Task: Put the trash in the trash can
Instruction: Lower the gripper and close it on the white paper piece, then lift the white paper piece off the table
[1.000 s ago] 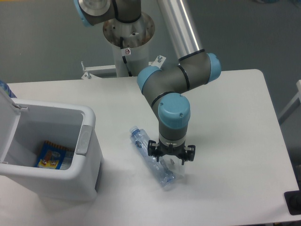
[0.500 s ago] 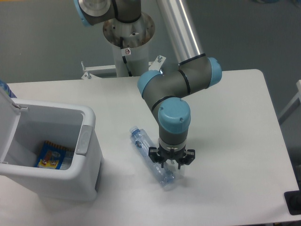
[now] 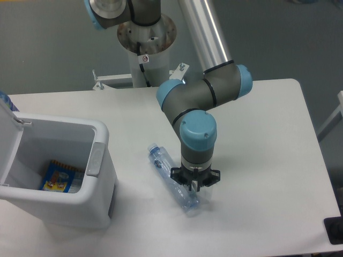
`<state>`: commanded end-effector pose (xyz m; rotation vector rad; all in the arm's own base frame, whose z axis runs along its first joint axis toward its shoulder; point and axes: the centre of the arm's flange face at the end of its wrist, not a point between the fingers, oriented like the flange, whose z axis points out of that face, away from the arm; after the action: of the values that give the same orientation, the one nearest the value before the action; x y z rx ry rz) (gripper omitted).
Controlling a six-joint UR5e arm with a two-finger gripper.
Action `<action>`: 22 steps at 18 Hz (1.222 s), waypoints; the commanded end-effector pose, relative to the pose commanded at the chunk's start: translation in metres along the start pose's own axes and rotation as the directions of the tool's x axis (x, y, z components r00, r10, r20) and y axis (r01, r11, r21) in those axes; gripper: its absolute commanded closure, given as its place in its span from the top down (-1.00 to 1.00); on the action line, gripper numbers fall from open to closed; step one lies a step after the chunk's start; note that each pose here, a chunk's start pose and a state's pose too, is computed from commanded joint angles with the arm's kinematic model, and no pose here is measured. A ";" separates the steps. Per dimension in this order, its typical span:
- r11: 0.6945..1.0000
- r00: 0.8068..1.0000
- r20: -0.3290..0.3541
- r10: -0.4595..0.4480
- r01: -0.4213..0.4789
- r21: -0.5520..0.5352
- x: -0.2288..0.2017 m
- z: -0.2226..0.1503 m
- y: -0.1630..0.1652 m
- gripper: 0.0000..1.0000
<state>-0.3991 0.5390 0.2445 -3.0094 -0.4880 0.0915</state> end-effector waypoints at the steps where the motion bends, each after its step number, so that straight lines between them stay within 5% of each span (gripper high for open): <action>1: 1.000 1.000 0.002 -0.003 0.003 -0.001 -0.002 0.000 0.001 -0.76; 7: 0.999 0.999 0.012 -0.042 0.042 0.018 -0.027 -0.014 0.010 -1.00; 15: 0.991 0.995 0.037 -0.095 0.091 0.095 -0.052 -0.048 -0.008 -1.00; 22: 0.953 0.968 0.051 -0.244 0.229 0.198 -0.082 -0.091 -0.029 -1.00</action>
<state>-0.4791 0.5332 0.3419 -2.7450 -0.7952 0.2215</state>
